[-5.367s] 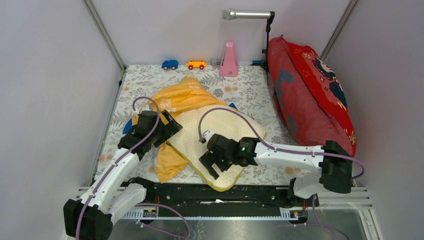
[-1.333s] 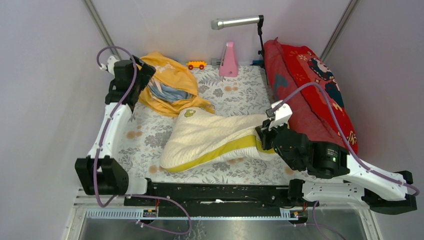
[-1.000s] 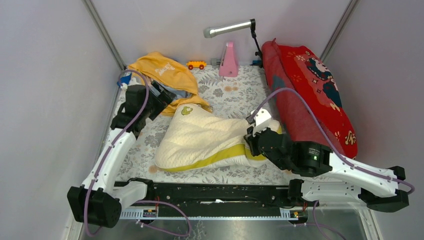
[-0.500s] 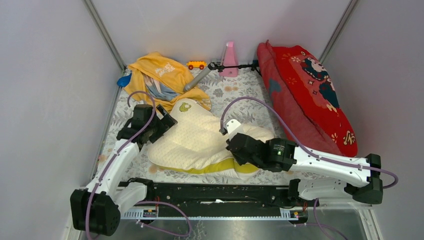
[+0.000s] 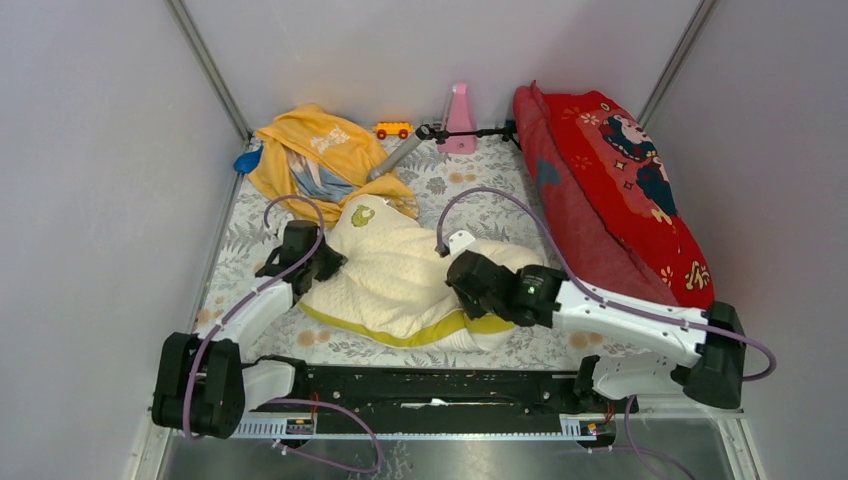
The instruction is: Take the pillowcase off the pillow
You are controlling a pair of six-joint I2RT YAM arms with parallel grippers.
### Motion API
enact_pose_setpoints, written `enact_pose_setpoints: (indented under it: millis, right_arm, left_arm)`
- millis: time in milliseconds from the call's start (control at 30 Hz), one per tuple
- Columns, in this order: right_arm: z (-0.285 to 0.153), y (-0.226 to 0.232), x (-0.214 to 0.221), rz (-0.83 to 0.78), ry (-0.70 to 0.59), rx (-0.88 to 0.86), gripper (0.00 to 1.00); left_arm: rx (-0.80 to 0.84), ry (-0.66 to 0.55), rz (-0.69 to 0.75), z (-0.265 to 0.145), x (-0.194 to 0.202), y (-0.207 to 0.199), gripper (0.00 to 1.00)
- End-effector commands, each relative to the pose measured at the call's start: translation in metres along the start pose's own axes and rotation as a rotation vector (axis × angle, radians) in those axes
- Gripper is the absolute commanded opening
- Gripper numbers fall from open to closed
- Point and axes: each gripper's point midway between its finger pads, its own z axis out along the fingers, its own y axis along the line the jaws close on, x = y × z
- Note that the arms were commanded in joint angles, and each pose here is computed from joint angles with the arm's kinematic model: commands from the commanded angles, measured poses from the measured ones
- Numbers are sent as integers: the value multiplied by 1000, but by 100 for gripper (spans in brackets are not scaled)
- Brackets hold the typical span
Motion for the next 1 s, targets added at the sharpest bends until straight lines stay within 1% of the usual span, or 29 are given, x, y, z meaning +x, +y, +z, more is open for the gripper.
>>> enact_pose_setpoints:
  millis: [0,167,233,300,333,367,400,433,467,500,567,600,733,800,900,967]
  right_arm:
    - [43,-16,-16,127,-10,14,0]
    - [88,-54,-51,203,15,133,0]
    - [109,-71,-69,240,28,179,0]
    - [123,-85,-90,262,36,216,5]
    - [124,-90,-101,265,36,231,16]
    - [125,-92,-109,253,40,237,35]
    - [122,-92,-116,242,32,235,57]
    - [118,-93,-121,240,16,238,74]
    - [109,-96,-125,241,-12,243,84]
    - [101,-99,-128,241,-45,249,90]
    - [84,-106,-132,246,-116,264,98]
    - [76,-110,-132,248,-148,274,99]
    - [40,-131,-133,292,-304,348,100]
    - [24,-143,-127,313,-379,390,100]
    - [13,-156,-107,327,-477,430,100]
    - [13,-158,-90,312,-543,424,100]
  left_arm:
    - [-87,-186,-76,14,-36,10,0]
    - [-218,-435,-197,-4,-100,16,0]
    - [-232,-489,-252,-4,-121,20,0]
    - [-216,-495,-271,4,-133,20,0]
    - [-199,-478,-265,9,-136,17,4]
    - [-162,-459,-217,12,-140,8,19]
    - [-122,-443,-174,12,-144,-4,46]
    - [-92,-421,-149,11,-142,-13,73]
    - [-73,-410,-133,6,-141,-19,87]
    - [-60,-411,-122,-1,-141,-25,93]
    - [-33,-438,-90,-22,-141,-35,99]
    - [-15,-454,-74,-33,-141,-40,99]
    - [106,-535,14,-79,-137,-61,99]
    - [182,-573,52,-96,-132,-68,99]
    - [283,-578,69,-104,-114,-65,99]
    - [330,-575,76,-100,-99,-59,99]
